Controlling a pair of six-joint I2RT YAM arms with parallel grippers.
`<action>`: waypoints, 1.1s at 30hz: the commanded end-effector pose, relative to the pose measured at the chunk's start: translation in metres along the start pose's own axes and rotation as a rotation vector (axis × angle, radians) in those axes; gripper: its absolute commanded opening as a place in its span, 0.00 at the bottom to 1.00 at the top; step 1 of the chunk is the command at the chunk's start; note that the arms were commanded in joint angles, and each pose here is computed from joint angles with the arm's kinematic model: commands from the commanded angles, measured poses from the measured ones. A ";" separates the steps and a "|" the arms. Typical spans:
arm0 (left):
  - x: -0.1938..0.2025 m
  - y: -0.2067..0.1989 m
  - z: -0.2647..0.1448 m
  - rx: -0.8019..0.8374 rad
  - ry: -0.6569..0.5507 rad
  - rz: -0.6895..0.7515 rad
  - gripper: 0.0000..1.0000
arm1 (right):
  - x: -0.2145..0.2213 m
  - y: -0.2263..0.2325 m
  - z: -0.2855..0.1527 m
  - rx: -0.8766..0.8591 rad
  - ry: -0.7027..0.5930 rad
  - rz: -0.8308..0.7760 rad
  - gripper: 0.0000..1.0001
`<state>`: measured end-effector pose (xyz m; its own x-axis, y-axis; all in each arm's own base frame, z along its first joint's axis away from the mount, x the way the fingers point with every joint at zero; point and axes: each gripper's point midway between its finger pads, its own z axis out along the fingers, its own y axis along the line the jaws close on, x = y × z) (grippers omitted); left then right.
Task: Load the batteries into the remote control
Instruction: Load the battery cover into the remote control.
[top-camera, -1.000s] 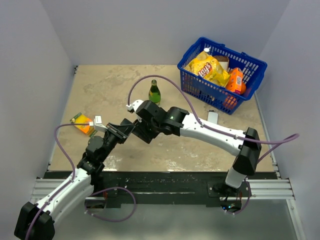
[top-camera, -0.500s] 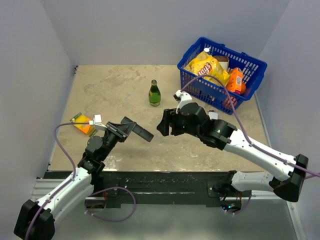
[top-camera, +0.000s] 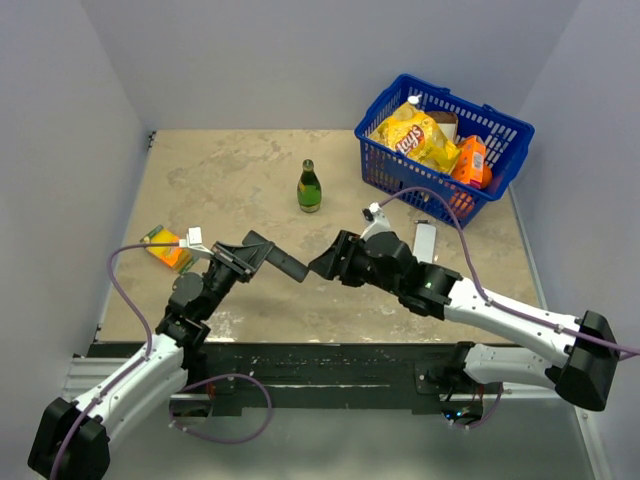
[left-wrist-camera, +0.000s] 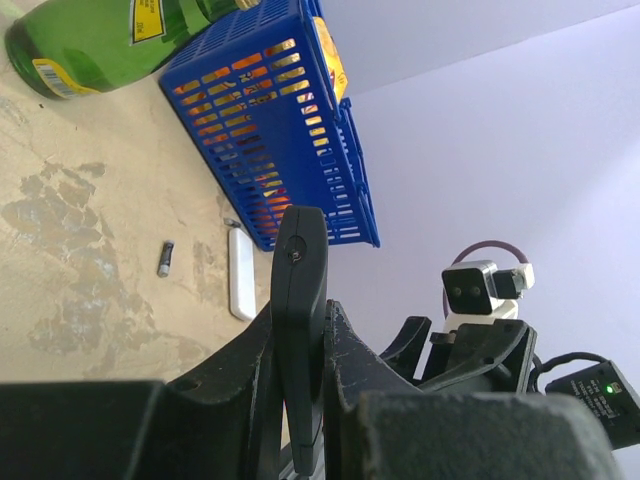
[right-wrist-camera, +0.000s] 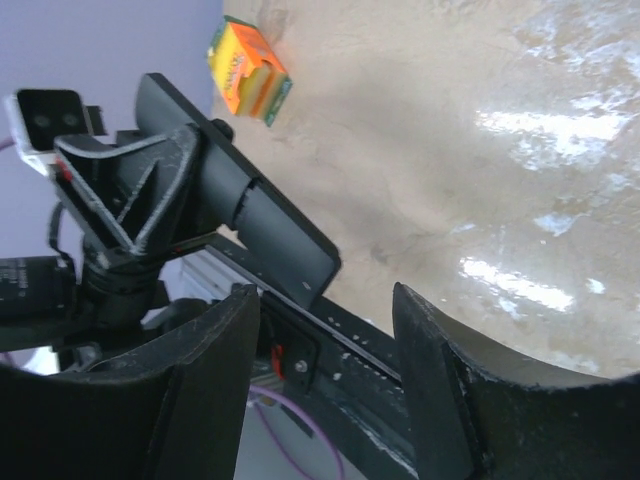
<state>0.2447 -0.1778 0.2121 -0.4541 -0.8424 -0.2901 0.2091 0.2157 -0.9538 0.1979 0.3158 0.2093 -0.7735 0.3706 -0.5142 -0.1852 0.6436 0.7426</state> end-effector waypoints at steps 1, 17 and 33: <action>-0.003 -0.019 0.001 0.073 -0.005 0.000 0.00 | -0.013 0.034 -0.001 -0.129 -0.043 0.115 0.55; -0.006 -0.021 0.003 0.075 -0.013 0.055 0.00 | 0.001 0.023 0.015 -0.023 0.021 0.134 0.46; -0.008 -0.023 0.000 0.085 -0.026 0.089 0.00 | 0.011 0.025 0.017 0.049 0.041 0.152 0.47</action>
<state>0.2443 -0.1781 0.2103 -0.4462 -0.8256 -0.3455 0.2387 0.2622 -0.9350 0.1883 0.3460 0.1971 -0.8395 0.3861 -0.3823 -0.0591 0.6345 0.7707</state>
